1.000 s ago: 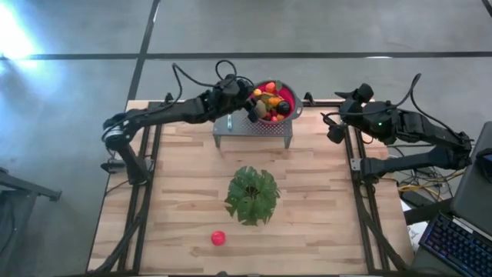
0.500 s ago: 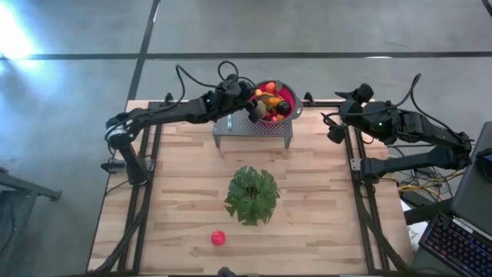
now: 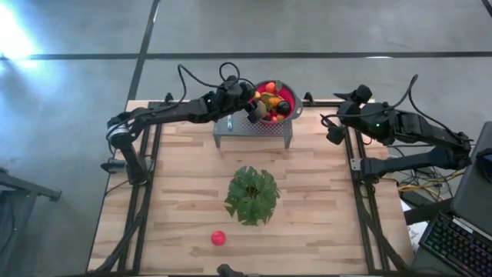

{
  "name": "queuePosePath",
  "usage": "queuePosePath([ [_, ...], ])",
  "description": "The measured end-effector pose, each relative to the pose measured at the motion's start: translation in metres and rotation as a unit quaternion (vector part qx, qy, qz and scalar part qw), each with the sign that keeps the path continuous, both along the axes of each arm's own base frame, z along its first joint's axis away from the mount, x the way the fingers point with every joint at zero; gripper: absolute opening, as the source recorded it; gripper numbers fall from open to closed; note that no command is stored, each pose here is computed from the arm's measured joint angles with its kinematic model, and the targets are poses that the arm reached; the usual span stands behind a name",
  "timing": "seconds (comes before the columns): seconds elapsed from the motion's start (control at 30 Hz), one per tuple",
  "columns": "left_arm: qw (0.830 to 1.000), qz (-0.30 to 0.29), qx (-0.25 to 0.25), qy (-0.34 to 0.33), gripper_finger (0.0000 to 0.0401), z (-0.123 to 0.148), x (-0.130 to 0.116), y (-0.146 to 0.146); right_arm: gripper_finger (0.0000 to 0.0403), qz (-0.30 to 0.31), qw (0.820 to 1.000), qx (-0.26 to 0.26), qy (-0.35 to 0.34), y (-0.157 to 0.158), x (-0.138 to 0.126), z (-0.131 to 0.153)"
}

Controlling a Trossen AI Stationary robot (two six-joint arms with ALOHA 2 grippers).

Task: Pick & Place Fruit
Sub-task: Put the orange pear into the red strainer bowl on the shelf, then put the tomato into the red strainer bowl on the shelf

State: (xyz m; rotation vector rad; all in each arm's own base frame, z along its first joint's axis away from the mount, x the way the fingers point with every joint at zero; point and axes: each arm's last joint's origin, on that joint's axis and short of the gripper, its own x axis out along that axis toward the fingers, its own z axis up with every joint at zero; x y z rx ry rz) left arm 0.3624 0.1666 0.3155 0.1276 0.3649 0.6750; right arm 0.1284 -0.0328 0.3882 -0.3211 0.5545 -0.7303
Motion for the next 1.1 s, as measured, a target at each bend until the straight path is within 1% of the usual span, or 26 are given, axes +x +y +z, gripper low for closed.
queuePosePath([
  [0.13,1.000,0.002,-0.001,0.002,0.0211,-0.001,0.000,0.001,0.0368,0.002,1.000,-0.003,0.012,0.000,0.001,-0.005],
  [0.23,1.000,0.001,-0.001,0.002,0.0227,-0.001,0.000,0.001,0.0368,0.004,1.000,-0.005,0.021,0.000,0.003,-0.008],
  [0.33,1.000,0.000,-0.002,0.005,0.0230,0.001,-0.002,-0.001,0.0368,0.005,1.000,-0.006,0.024,0.000,0.003,-0.009],
  [0.47,1.000,0.000,-0.008,0.003,0.0229,0.014,-0.010,-0.006,0.0368,0.005,1.000,-0.006,0.023,0.000,0.002,-0.009],
  [0.6,0.999,-0.007,-0.021,0.027,0.0230,0.022,-0.022,-0.017,0.0368,0.004,1.000,-0.007,0.022,0.000,0.002,-0.008],
  [0.83,0.997,-0.034,-0.030,0.062,0.0229,0.050,-0.052,-0.049,0.0368,0.001,1.000,-0.008,0.023,-0.002,0.002,-0.008],
  [0.93,0.994,-0.057,-0.038,0.082,0.0229,0.060,-0.067,-0.070,0.0368,0.001,1.000,-0.008,0.023,-0.002,0.002,-0.008],
  [1.1,0.986,-0.092,-0.070,0.120,0.0229,0.070,-0.096,-0.113,0.0368,0.001,1.000,-0.009,0.023,-0.002,0.002,-0.008],
])
